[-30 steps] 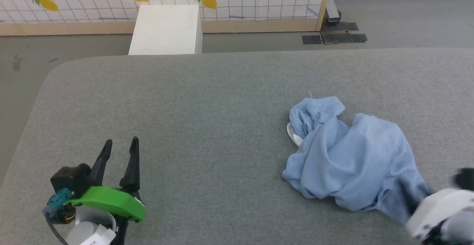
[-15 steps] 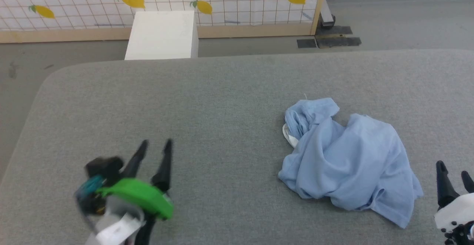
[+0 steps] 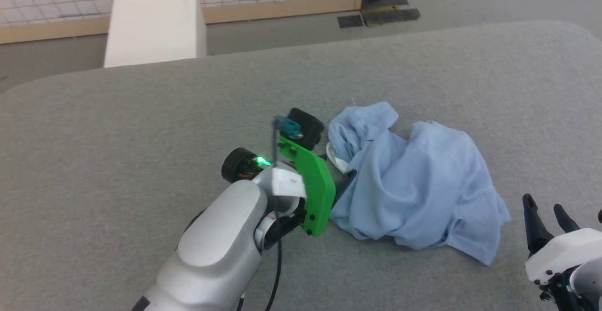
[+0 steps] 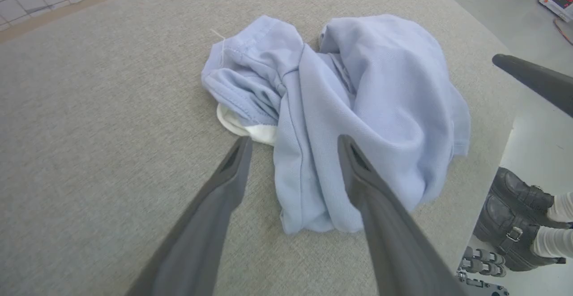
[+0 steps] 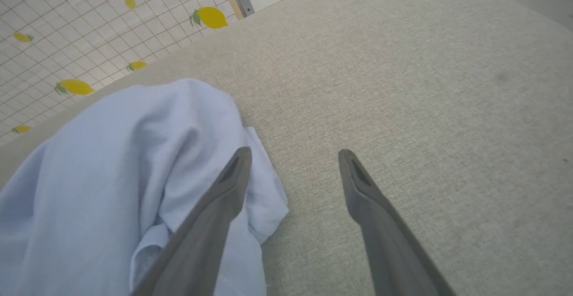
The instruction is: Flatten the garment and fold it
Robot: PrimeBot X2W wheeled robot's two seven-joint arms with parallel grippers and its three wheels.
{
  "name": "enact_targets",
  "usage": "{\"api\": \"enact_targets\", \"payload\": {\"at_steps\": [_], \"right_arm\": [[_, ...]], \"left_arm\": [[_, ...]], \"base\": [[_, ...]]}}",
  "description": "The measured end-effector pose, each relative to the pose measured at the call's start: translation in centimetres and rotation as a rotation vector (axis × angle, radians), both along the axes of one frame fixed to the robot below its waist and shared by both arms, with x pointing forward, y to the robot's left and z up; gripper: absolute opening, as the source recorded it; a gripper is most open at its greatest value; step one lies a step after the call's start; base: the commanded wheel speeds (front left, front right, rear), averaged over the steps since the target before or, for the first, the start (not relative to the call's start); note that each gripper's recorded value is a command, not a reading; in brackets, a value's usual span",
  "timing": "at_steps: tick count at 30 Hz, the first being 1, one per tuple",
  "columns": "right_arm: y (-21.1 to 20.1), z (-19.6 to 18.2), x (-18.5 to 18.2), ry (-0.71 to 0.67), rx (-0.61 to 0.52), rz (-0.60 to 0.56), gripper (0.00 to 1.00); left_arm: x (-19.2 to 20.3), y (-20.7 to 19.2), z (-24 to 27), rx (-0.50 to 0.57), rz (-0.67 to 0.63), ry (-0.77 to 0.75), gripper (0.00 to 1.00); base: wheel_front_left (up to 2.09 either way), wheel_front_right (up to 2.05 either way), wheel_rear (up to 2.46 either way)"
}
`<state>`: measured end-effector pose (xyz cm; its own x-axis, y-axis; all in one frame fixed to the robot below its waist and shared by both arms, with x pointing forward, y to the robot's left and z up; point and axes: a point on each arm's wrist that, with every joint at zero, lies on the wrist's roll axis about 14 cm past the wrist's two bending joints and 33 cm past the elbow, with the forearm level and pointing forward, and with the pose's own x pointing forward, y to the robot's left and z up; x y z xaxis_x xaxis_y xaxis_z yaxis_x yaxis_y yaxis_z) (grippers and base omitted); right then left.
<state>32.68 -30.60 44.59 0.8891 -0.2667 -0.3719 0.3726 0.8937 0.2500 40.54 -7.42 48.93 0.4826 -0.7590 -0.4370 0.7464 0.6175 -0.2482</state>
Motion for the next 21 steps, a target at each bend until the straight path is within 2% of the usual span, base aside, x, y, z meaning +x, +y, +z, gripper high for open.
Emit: {"api": "enact_targets", "payload": {"at_steps": [5,10,13,14,15,16,21], "right_arm": [[-1.2,-1.1,-1.5,0.022,0.006,-0.056,1.0],[-2.4,-2.3,-2.9,0.051,0.005,-0.112,1.0],[-2.8,-2.9,-3.5,0.07,0.008,-0.133,1.0],[-2.9,-3.1,-3.7,0.078,0.008,-0.137,1.0],[-2.9,-3.3,-3.8,0.085,0.009,-0.14,1.0],[-2.9,-3.5,-3.8,0.088,0.009,-0.141,1.0],[-2.3,-4.1,-3.3,0.102,0.015,-0.122,1.0]], "left_arm": [[-0.8,-0.6,-4.5,0.215,-0.122,0.094,1.0],[-1.8,-0.1,-8.6,0.348,-0.193,0.173,1.0],[-1.9,-0.1,-9.9,0.38,-0.215,0.191,1.0],[-1.9,-0.1,-10.3,0.386,-0.221,0.2,0.71],[-1.9,-0.3,-10.4,0.385,-0.227,0.203,0.17],[-1.9,-0.4,-10.4,0.38,-0.229,0.205,0.0],[-1.8,-1.1,-9.4,0.276,-0.202,0.239,0.0]], "base": [[0.0,0.0,0.0],[0.0,0.0,0.0],[0.0,0.0,0.0],[0.0,0.0,0.0],[0.0,0.0,0.0],[0.0,0.0,0.0],[0.0,0.0,0.0]]}}
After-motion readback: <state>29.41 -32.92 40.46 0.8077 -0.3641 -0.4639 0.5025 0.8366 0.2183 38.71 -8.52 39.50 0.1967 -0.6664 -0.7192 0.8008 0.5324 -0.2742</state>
